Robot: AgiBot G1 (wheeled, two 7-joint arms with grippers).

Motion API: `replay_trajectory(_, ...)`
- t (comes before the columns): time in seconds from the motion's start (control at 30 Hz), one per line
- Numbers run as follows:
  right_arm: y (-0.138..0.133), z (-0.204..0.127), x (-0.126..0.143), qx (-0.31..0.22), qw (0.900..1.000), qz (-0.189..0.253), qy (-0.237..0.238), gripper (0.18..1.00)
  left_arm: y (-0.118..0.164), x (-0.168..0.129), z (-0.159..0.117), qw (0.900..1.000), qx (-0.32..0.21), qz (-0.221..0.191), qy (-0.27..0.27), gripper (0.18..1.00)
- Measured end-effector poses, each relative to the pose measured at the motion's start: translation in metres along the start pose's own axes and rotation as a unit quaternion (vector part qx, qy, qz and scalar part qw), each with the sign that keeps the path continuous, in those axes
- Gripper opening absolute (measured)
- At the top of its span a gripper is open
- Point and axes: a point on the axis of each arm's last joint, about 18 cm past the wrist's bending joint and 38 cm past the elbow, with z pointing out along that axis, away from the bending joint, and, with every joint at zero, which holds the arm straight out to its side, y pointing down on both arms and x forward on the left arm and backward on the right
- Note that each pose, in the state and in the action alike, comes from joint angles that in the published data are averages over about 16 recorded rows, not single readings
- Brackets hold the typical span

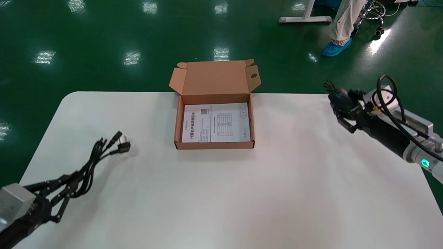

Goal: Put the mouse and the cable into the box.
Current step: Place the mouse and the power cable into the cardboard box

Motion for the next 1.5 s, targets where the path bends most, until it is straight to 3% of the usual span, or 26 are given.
replay_trajectory(0.37, -0.056, 0.03, 0.022, 0.063, 0.996, -0.017, 0.063, 0.577, -0.043, -0.018, 0.031, 0.995, 0.082, 0.024, -0.051, 0.234)
replay_trajectory(0.67, -0.119, 0.052, 0.018, 0.139, 0.988, -0.016, 0.058, 0.577, -0.066, -0.026, 0.06, 0.9874, 0.124, 0.022, -0.096, 0.234)
replay_trajectory(0.9, -0.168, 0.057, -0.004, 0.204, 0.979, -0.016, 0.014, 0.577, -0.078, -0.021, 0.084, 0.9816, 0.148, 0.009, -0.121, 0.234)
replay_trajectory(1.13, -0.205, 0.043, -0.033, 0.247, 0.967, -0.015, -0.058, 0.577, -0.086, -0.016, 0.107, 0.977, 0.166, -0.001, -0.134, 0.234)
replay_trajectory(1.3, -0.217, 0.026, -0.055, 0.249, 0.961, -0.015, -0.118, 0.577, -0.09, -0.013, 0.119, 0.975, 0.177, -0.002, -0.134, 0.234)
replay_trajectory(1.5, -0.214, 0.008, -0.084, 0.221, 0.959, -0.013, -0.176, 0.576, -0.092, -0.011, 0.127, 0.9735, 0.186, -0.003, -0.133, 0.234)
